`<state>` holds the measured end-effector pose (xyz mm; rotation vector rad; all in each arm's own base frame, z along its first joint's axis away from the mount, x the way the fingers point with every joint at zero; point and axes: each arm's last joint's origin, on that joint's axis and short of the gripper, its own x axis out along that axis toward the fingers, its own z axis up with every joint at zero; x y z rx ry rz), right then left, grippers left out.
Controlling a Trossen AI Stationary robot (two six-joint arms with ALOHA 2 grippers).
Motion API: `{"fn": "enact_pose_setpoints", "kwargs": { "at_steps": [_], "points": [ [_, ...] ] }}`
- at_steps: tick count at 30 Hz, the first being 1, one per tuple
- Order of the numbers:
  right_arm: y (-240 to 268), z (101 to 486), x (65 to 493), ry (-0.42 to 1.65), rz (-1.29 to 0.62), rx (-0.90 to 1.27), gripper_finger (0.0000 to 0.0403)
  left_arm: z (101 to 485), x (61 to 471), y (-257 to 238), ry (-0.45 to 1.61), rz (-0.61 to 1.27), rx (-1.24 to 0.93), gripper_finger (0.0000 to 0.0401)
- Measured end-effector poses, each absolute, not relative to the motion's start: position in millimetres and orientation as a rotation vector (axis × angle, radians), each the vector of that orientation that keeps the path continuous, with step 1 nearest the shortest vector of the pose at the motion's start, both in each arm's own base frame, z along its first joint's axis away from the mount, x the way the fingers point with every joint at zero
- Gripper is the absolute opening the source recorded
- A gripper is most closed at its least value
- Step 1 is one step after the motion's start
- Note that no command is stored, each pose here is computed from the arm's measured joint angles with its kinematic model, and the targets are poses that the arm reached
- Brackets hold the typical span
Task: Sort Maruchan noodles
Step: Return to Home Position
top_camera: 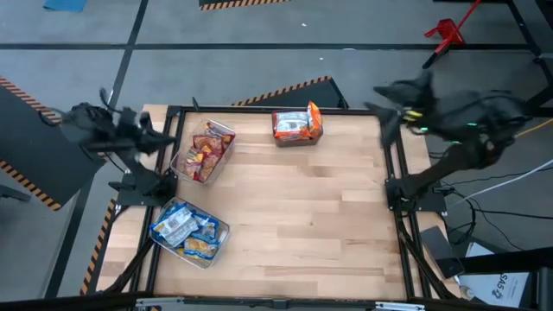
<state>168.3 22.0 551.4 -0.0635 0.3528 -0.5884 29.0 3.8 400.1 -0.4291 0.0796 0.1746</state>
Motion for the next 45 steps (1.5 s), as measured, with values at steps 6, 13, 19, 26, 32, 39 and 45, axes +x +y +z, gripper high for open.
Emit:
{"fn": "enact_pose_setpoints", "kwargs": {
  "at_steps": [6,13,19,26,32,39,45],
  "points": [
    [13,518,121,0.309,-0.698,-0.008,0.0184,388,-11,44,-0.027,0.126,-0.456,0.0000],
    [13,411,101,0.127,-0.665,0.210,0.0184,342,-20,50,-0.031,0.028,-0.516,0.0000],
    [13,319,95,-0.165,-0.507,0.424,0.0184,318,-4,34,0.024,0.024,-0.492,0.0000],
    [12,242,86,-0.437,-0.310,0.593,0.0184,310,17,6,-0.043,-0.208,-0.521,0.0000],
    [13,211,84,-0.498,-0.230,0.620,0.0184,283,42,-28,-0.183,-0.487,-0.485,0.0000],
    [13,210,84,-0.471,-0.234,0.557,0.0184,233,61,-49,-0.135,-0.511,-0.564,0.0000],
    [15,198,89,-0.357,-0.248,0.536,0.0184,205,69,-57,-0.192,-0.528,-0.586,0.0000]
  ]
}}
